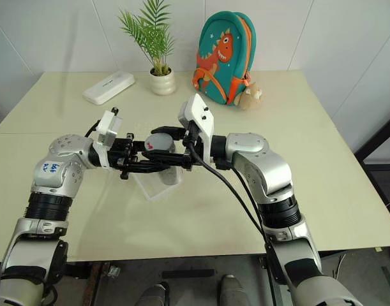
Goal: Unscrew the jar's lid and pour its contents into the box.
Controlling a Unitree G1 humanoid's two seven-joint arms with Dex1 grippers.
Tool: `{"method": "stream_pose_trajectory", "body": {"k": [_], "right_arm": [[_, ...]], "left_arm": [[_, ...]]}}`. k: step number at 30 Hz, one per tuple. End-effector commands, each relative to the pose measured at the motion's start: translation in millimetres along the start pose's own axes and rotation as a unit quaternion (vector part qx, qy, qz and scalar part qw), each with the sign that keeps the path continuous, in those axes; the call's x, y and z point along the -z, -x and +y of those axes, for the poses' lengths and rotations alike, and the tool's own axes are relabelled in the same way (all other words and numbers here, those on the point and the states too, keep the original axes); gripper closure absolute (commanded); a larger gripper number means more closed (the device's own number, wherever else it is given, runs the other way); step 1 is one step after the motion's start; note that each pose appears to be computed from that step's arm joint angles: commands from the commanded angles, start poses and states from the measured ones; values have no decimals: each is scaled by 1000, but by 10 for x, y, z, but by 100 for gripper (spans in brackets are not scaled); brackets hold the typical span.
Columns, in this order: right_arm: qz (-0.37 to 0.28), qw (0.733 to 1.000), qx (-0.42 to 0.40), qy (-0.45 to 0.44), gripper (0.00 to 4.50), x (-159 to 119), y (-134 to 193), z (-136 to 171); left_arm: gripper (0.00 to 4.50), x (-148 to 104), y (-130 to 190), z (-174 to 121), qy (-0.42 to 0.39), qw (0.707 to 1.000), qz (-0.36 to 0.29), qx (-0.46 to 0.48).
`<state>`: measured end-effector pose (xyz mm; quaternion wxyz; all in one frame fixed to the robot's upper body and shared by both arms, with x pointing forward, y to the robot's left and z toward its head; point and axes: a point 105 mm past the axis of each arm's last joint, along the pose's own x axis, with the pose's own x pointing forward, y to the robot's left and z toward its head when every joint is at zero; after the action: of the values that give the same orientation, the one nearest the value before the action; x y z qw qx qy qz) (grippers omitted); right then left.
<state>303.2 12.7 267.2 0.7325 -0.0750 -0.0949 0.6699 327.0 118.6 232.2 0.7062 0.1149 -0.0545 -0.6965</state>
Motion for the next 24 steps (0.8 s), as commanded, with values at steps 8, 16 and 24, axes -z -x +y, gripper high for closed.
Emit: {"method": "stream_pose_trajectory", "body": {"k": [8,16,24], "right_arm": [[-31,990,-123,52,97,-298,-387,445],[-17,996,-57,64,35,-265,-311,318],[-7,998,-6,67,35,-254,-211,208]], "left_arm": [[256,-15,-70,102,-21,999,30,-24],[256,-129,-18,2,-35,998,39,-32],[256,-150,33,-60,-36,997,47,-43]]}}
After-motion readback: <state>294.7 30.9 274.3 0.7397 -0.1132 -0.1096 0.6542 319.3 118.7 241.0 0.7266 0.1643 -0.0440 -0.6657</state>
